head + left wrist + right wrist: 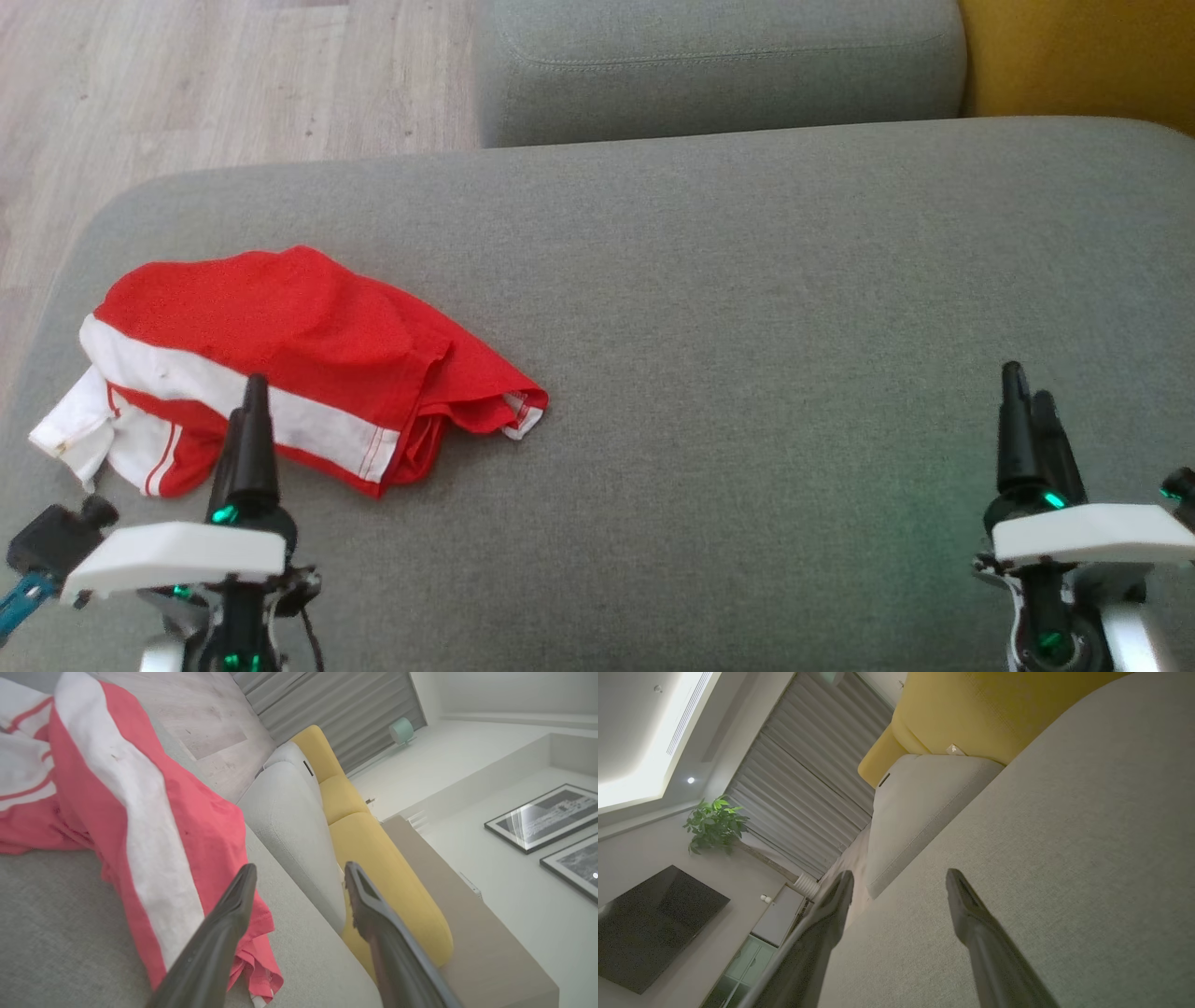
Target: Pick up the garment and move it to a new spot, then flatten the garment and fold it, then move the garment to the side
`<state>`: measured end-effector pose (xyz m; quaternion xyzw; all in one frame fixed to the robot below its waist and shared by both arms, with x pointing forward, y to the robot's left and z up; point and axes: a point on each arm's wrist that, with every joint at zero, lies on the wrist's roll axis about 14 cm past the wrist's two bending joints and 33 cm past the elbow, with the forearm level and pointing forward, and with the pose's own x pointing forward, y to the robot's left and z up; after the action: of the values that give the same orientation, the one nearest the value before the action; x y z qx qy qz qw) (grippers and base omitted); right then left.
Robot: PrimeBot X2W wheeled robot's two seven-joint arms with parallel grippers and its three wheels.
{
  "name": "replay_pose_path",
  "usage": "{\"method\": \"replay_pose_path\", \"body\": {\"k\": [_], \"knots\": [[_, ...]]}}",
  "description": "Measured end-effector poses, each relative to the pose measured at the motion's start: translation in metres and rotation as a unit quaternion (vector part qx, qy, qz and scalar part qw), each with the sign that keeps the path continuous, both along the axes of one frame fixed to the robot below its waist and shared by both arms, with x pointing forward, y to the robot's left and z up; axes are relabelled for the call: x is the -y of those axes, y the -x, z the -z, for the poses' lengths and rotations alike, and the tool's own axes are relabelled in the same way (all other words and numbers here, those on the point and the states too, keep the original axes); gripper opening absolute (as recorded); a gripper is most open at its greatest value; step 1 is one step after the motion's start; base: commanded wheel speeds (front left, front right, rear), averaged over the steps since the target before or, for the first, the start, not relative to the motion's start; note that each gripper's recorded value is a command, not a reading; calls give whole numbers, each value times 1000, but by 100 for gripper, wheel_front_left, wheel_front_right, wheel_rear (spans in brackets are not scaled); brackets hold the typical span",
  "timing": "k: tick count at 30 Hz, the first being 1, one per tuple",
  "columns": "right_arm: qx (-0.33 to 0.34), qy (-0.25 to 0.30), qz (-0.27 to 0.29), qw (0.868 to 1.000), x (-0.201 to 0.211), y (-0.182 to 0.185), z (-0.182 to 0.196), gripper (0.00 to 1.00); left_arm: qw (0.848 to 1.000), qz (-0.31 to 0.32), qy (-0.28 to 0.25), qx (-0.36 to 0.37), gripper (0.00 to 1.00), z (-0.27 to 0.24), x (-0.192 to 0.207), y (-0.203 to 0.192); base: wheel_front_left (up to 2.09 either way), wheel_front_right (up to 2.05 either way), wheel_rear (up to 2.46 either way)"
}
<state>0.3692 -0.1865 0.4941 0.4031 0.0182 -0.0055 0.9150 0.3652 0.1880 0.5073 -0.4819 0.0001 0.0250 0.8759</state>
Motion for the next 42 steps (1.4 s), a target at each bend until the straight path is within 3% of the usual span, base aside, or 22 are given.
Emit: {"method": "replay_pose_path", "body": {"k": [22,42], "knots": [[32,155,-33,987,-21,-1,-12,100,979,31,-203,13,100,-12,31,2,0,0,0],[71,286,-52,954,-35,0,-25,100,923,54,-380,24,100,-9,56,11,0,0,0]]}}
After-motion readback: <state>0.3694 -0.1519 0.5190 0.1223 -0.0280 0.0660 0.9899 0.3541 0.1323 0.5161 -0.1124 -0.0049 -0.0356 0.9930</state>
